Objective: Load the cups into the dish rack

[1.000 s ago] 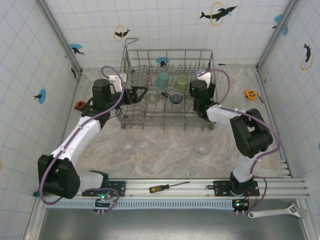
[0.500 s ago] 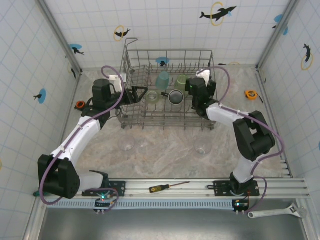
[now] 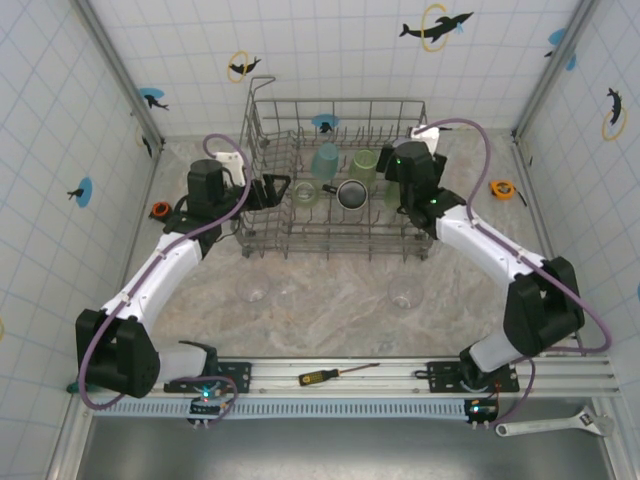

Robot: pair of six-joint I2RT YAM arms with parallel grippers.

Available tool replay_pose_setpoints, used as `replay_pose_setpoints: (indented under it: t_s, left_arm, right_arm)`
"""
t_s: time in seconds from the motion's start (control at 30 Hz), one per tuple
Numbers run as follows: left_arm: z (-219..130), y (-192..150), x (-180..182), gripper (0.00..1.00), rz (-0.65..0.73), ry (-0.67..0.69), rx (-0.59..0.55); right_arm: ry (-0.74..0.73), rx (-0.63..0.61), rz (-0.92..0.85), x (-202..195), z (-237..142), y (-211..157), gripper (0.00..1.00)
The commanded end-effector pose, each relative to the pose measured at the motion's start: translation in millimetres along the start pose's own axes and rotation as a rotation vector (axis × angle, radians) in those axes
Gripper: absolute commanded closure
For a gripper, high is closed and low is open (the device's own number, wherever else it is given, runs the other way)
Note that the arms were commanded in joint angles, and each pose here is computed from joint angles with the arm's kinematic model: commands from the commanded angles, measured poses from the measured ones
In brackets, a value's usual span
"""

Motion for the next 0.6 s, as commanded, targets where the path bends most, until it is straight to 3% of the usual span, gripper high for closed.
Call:
replay_pose_setpoints:
  t_s: [0.0,0.37,0.57]
  left_arm:
    - [-9.4,16.8,6.9,0.02,0.048,0.088,-0.052]
    - [-49.0,44.2,-10.2,0.02,0.065,0.188,-0.094]
    - [-64.0,42.0,-1.7,0.02,0.043,0.308,-0.035]
  right_arm:
    - [0.052,0.042,0.056,-4.5,-24.6,-1.5,0.00]
    - [0.104,0.134,0.065,-19.8,-57.7,-32.7,0.00]
    - [0.124,0.174,0.034,-19.7,-59.9,-44.4,0.00]
Point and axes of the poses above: each hand's point on the last joint's axis, 136 mm out from that joint toward the fingers, its own z axis out along the fingers, its own x axis along the line the jaws close on, y = z × x, the point moved 2 cm from there along -z, back along the fingers, and after that the axes turned 6 degrees about -z, right-handed, at the moved point
